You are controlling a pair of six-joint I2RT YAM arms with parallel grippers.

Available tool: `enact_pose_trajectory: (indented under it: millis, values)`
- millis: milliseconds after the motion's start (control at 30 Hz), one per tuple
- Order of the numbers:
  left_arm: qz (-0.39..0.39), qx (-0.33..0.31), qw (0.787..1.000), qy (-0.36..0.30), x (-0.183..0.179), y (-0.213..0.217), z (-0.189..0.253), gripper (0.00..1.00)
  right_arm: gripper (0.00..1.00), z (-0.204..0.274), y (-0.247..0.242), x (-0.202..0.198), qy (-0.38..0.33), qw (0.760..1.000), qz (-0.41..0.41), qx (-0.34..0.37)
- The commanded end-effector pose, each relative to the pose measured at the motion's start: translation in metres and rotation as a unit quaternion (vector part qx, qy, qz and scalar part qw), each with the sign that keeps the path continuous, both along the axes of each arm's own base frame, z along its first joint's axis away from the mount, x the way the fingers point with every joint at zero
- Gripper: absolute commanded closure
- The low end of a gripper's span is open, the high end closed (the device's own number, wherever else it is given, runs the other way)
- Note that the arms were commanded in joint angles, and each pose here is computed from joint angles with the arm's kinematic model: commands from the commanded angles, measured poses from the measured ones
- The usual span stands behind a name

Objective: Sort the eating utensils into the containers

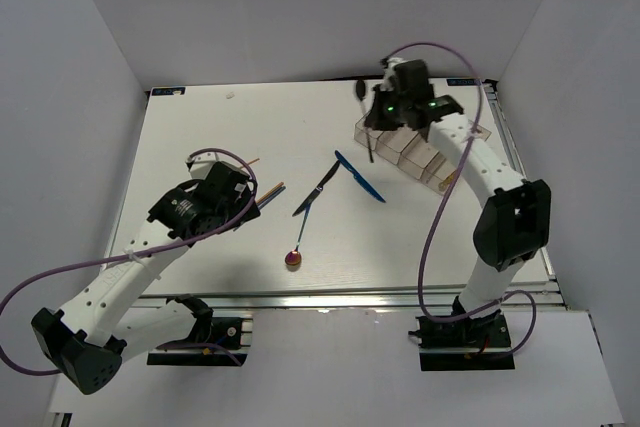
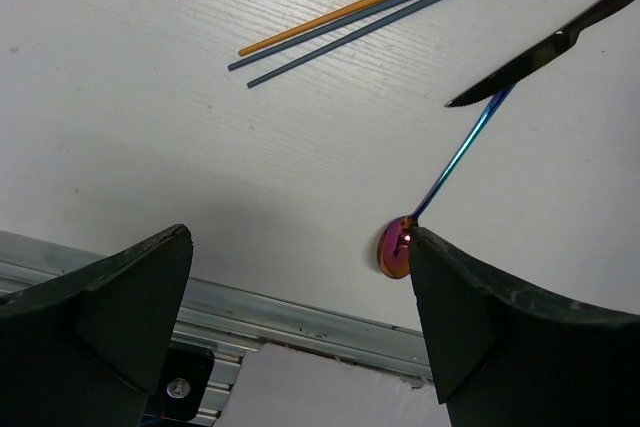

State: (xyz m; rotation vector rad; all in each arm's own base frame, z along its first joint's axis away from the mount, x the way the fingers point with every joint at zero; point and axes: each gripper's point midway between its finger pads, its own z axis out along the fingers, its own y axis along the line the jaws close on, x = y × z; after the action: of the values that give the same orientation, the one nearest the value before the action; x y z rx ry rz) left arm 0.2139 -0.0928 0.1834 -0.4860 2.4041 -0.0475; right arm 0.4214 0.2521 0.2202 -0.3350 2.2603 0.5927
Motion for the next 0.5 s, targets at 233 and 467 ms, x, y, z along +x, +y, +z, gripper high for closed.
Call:
enact_pose_trajectory:
  millis: [233,467]
  values:
    - [-0.001,-0.005,1.0,-0.006,0.003,-0.002,0.005,0.02,1.0,-0.043,-0.167,0.084,0.104,0.924,-0.363,0.058]
    - [0.002,0.001,1.0,-0.003,0.003,0.0,0.005,0.02,1.0,-0.078,-0.198,0.097,0.133,0.898,-0.417,0.047]
